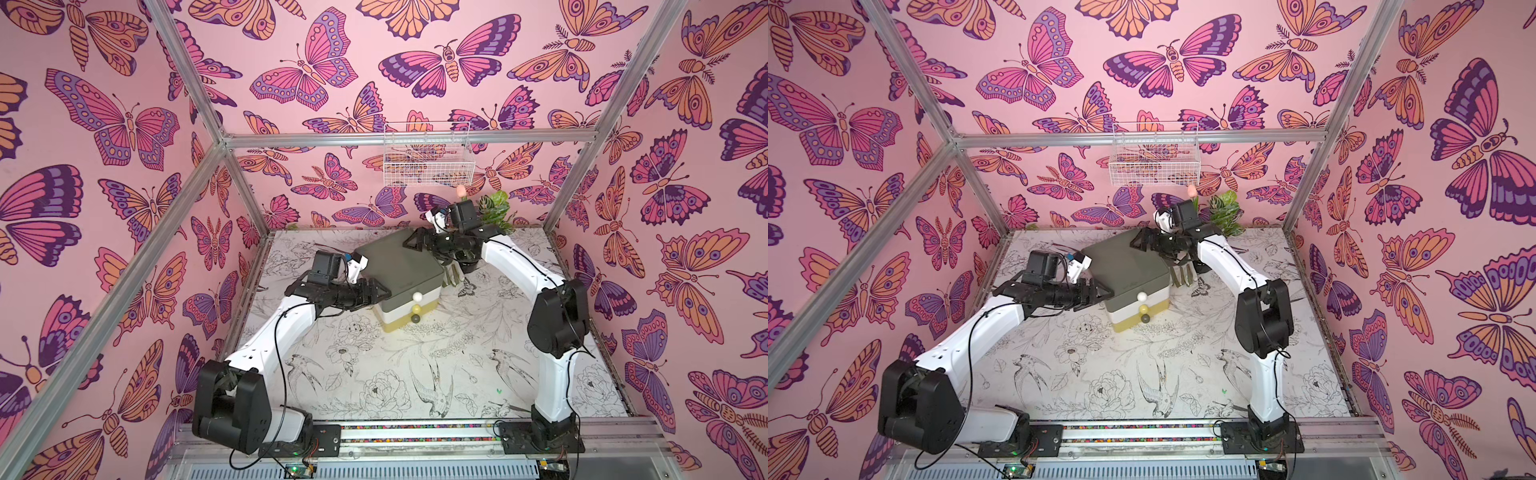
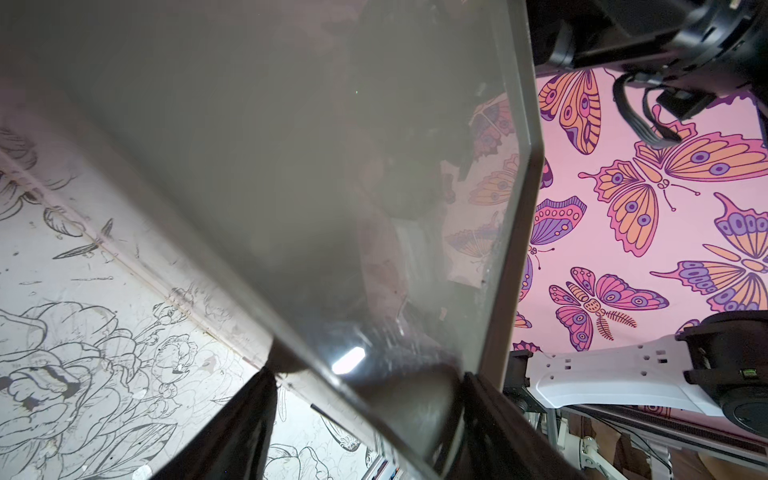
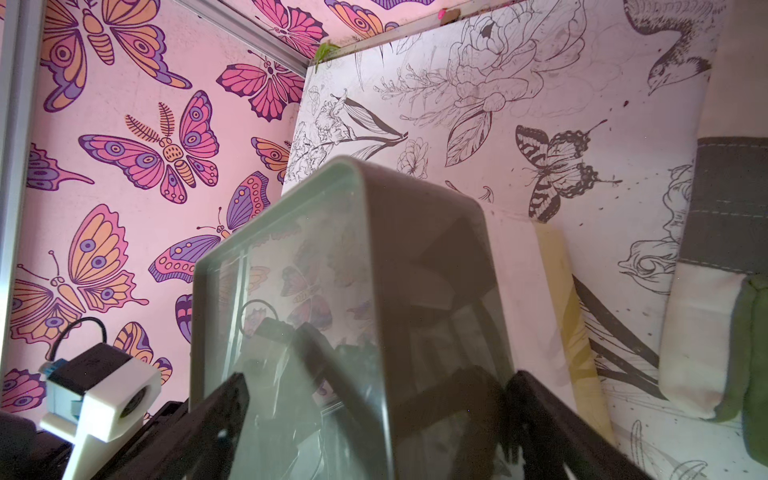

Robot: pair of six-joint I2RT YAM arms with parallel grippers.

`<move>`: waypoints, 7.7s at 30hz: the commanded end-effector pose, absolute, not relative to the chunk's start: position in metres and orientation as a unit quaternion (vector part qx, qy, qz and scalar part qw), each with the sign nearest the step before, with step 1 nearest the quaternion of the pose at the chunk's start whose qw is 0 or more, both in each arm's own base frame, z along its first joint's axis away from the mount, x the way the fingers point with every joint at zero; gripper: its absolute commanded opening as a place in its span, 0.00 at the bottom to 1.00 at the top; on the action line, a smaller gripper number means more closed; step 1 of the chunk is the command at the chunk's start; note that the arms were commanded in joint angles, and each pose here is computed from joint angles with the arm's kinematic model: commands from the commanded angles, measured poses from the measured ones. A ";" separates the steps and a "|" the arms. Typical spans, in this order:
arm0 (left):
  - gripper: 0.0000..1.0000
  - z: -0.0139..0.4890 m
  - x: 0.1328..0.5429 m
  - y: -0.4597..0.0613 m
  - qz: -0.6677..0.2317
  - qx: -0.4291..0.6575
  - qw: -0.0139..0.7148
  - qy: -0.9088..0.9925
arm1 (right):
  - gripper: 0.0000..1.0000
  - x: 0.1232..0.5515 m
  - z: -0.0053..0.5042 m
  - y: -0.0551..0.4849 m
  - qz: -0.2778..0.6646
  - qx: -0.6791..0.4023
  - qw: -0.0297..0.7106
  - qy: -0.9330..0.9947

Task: Take the keys out of the drawer
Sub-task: Move the storage box to the center of the board, then open the drawer in the storage box.

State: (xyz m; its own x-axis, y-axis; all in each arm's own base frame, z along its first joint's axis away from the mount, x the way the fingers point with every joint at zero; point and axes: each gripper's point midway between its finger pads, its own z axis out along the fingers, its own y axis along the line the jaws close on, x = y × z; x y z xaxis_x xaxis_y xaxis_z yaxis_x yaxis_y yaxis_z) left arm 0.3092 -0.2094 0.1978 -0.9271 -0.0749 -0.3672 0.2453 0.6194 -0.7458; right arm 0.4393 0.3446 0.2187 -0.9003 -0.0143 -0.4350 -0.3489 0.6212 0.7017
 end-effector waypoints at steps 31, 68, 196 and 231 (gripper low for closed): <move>0.82 0.224 0.298 -0.195 -0.461 0.053 0.191 0.865 | 0.99 0.367 0.190 0.372 0.418 -0.084 0.033 0.904; 0.98 0.329 0.350 -0.168 -0.403 0.107 0.377 0.827 | 1.00 0.292 0.312 0.284 0.472 -0.099 0.221 0.848; 0.92 0.226 0.353 -0.207 -0.428 0.109 0.247 0.863 | 0.59 0.268 0.198 0.349 0.608 -0.089 0.133 0.777; 0.89 0.221 0.349 -0.205 -0.419 0.107 0.248 0.867 | 0.33 0.262 0.172 0.333 0.541 -0.074 0.123 0.829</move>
